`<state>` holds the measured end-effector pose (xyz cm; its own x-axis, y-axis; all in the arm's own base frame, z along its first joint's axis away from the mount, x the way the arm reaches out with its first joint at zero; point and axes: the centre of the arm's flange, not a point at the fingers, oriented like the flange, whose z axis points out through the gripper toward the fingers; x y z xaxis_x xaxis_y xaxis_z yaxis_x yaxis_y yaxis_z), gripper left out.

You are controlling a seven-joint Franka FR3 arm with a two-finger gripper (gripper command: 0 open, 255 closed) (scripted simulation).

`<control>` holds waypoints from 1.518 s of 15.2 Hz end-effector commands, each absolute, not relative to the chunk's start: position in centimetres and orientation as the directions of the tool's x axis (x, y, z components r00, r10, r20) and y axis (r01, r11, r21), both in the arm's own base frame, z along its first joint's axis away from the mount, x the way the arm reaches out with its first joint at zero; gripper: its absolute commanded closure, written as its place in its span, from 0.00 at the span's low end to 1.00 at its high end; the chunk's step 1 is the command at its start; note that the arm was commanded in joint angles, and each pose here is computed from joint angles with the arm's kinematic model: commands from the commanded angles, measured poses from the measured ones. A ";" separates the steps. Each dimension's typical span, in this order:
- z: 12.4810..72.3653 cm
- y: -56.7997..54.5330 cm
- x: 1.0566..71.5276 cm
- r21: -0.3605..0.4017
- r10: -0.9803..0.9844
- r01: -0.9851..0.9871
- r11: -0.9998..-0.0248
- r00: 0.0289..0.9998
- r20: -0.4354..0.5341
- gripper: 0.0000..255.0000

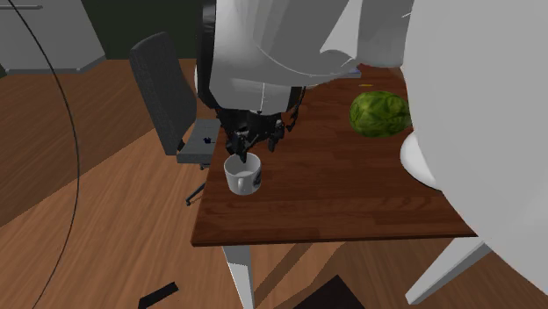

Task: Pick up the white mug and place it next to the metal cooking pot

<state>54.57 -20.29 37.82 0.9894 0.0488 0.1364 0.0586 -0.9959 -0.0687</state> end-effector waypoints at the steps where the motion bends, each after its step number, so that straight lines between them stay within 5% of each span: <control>1: 36.8 -20.5 54.9 -0.069 0.049 0.059 -0.996 0.989 0.136 0.00; 14: 33.9 -20.3 55.3 -0.069 0.049 0.059 -0.996 0.989 0.136 0.00; 15: 33.9 -20.3 55.3 -0.069 0.049 0.059 -0.996 0.989 0.136 1.00; 23: 33.9 -20.3 55.3 -0.069 0.049 0.059 -0.996 0.989 0.136 1.00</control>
<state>55.28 -20.33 33.87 0.9895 0.0489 0.1362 0.0587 -0.9959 -0.0688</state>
